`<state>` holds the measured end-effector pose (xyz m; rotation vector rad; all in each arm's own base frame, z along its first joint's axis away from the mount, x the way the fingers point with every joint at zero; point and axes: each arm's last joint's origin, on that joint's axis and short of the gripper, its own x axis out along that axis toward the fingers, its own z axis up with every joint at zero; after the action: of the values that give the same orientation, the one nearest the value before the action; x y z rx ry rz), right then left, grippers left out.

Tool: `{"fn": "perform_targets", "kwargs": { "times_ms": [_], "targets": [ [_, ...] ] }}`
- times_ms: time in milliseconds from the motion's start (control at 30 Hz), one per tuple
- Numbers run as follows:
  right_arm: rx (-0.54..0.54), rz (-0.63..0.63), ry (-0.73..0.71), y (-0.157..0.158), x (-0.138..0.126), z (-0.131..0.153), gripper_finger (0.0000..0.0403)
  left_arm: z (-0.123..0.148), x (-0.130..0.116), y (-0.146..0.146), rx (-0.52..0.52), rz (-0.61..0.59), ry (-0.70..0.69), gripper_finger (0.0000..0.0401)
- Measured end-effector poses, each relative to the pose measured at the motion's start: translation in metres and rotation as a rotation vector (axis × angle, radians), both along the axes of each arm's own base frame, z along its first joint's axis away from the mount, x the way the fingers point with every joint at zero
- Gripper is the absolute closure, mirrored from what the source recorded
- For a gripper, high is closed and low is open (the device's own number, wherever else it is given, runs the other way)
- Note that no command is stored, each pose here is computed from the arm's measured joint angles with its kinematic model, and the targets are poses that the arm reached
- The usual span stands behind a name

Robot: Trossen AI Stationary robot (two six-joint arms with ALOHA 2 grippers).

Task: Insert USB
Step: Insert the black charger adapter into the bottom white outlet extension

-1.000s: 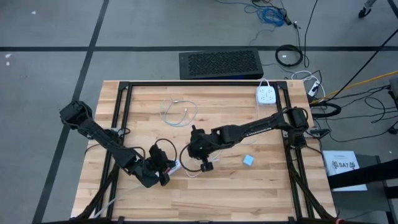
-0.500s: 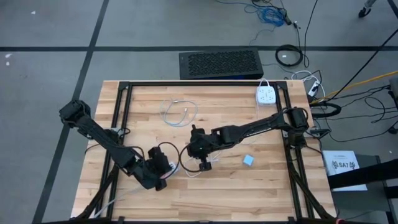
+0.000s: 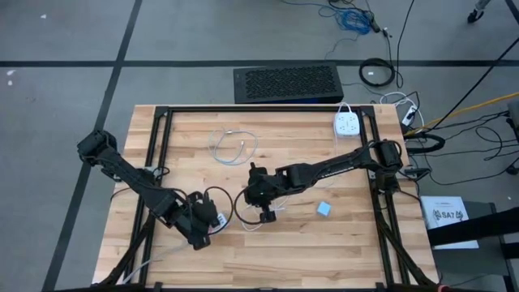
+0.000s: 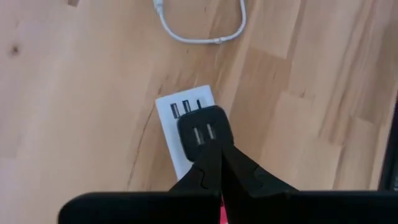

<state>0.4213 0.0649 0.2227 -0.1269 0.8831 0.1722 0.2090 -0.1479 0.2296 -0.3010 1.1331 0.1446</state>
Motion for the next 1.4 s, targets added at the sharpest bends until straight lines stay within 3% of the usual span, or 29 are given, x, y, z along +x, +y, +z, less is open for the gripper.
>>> {"fn": "perform_targets", "kwargs": {
  "times_ms": [800,1400],
  "targets": [
    [-0.004,0.003,0.013,0.000,-0.001,-0.001,0.0403,-0.016,0.018,0.002,-0.036,-0.001,0.062,0.0401],
    [-0.006,0.003,0.045,0.000,-0.003,-0.002,0.0403,-0.035,0.023,-0.008,0.027,-0.002,0.087,0.0401]
  ]
}}
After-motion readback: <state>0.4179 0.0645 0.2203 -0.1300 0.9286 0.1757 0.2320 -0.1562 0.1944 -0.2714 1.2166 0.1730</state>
